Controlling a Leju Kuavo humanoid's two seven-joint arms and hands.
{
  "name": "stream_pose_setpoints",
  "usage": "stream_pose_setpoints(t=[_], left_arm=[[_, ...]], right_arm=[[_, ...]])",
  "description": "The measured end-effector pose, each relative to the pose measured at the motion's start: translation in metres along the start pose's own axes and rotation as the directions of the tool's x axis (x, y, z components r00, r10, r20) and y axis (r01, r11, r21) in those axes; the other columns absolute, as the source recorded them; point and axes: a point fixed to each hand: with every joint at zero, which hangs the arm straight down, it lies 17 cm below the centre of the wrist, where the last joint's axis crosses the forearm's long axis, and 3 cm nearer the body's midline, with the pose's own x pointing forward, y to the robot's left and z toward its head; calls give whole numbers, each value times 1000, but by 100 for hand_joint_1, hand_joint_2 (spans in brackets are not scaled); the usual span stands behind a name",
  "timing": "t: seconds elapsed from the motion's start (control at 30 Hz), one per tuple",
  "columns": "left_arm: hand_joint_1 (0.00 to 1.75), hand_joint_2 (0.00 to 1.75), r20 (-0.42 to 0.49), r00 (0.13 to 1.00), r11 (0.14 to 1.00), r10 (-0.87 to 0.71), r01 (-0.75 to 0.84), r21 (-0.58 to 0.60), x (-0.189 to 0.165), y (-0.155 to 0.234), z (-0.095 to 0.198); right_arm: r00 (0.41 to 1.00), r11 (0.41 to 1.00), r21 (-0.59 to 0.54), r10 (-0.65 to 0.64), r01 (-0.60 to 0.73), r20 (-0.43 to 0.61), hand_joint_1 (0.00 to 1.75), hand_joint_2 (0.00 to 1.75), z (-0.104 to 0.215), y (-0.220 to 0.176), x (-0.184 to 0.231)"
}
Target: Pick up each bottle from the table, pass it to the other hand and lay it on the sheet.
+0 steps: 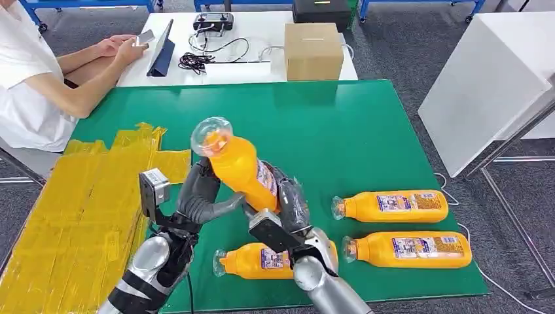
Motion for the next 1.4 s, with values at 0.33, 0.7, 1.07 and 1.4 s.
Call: stream_pose_setpoints(t=[0.33, 0.7, 1.07, 1.4], left_arm=[[0, 175, -5, 1000, 1000, 14, -14, 2, -2, 2, 1], [0, 175, -8, 1000, 1000, 13, -13, 4, -3, 3, 1], [37, 175, 2, 1000, 1000, 28, -28, 12, -1, 7, 1], [175, 175, 13, 998, 995, 67, -68, 75, -2, 17, 5]], right_arm=[[993, 980, 162, 114, -119, 41, 175, 175, -5, 38, -1], [988, 979, 131, 155, -157, 23, 175, 175, -7, 30, -10], [983, 963, 201, 164, -177, 83, 175, 175, -5, 42, -4], [978, 951, 237, 176, -199, 115, 175, 175, -4, 48, -1]])
